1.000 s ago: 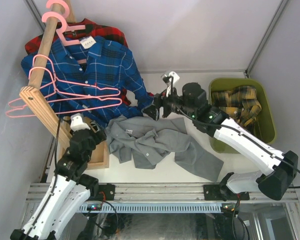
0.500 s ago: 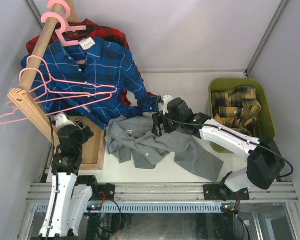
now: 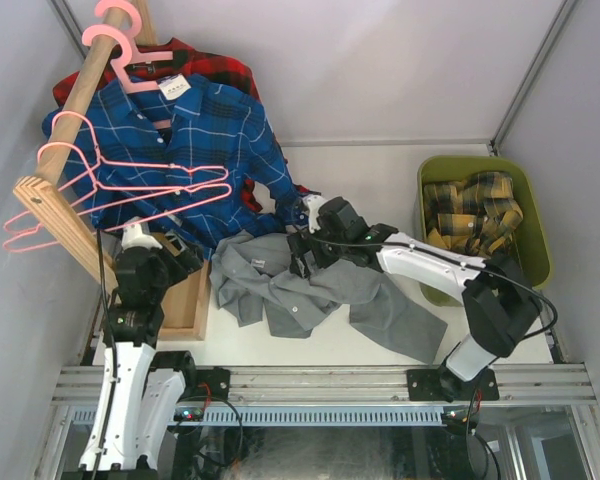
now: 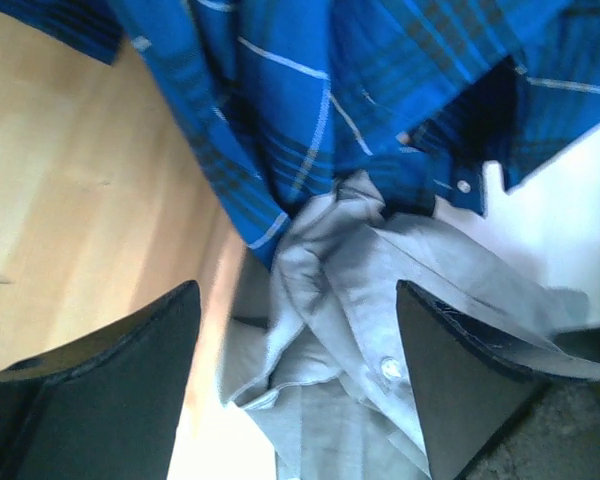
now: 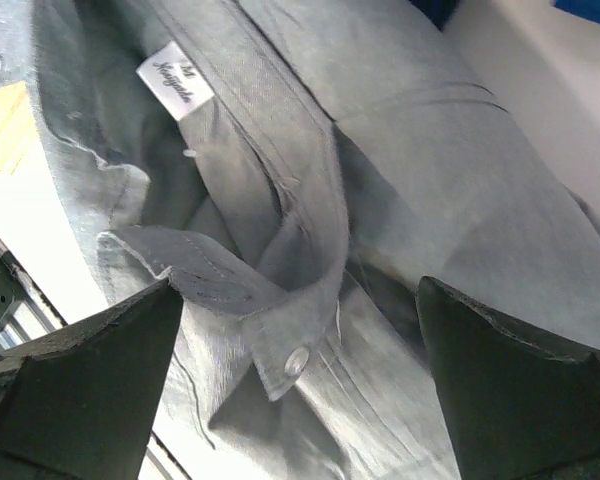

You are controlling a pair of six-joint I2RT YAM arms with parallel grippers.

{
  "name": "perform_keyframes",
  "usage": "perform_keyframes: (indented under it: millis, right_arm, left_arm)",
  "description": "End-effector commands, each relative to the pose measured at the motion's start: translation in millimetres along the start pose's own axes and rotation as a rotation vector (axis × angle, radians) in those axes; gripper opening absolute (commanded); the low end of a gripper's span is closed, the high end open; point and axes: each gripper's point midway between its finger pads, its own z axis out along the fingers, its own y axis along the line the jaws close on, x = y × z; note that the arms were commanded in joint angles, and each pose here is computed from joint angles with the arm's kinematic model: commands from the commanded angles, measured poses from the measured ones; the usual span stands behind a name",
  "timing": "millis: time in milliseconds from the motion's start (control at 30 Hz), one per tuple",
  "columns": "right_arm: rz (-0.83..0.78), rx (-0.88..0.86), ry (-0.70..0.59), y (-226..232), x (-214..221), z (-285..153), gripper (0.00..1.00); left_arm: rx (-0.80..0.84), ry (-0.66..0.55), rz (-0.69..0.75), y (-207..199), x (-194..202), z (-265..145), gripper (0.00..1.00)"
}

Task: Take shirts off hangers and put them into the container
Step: Pick up the shirt from the center of the board.

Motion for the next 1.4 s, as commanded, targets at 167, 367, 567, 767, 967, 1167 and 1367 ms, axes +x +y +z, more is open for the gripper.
perform_keyframes:
  millis: [167,367,567,767,967,1167,1367]
  right_arm:
    - [-0.136,0.021,0.037,17.3,11.3,61.3,1.0]
    - [-0.145,0.151,0.187,-8.0,65.7,91.1,0.99]
    - [-0.146,0.222,0.244,-15.5,106.6,97.2,0.56]
    - [-0.094,0.225,0.06,-9.5,101.4,69.4,0.22]
    - [-0.027,0.172,-0.212,1.1,59.7,16.8,0.0]
    - [0.068,0.187,-0.466,-8.2,12.9,-51.8,0.0]
    - [0.16,0.269,-0.77,-38.8,-36.0,-151.5,0.0]
  left_arm:
    - [0.255,0.076,0.077,-39.2,14.4,-11.1,0.86]
    - [0.247,0.106,0.093,-33.0,25.8,-9.9,0.86]
    - [0.24,0.109,0.101,-31.3,26.8,-10.3,0.86]
    - [0.237,0.108,0.102,-31.1,26.2,-10.2,0.86]
    - [0.237,0.115,0.103,-31.0,27.4,-9.9,0.86]
    - [0.249,0.116,0.104,-33.0,27.9,-10.8,0.86]
    - [0.256,0.122,0.103,-34.6,29.1,-10.6,0.86]
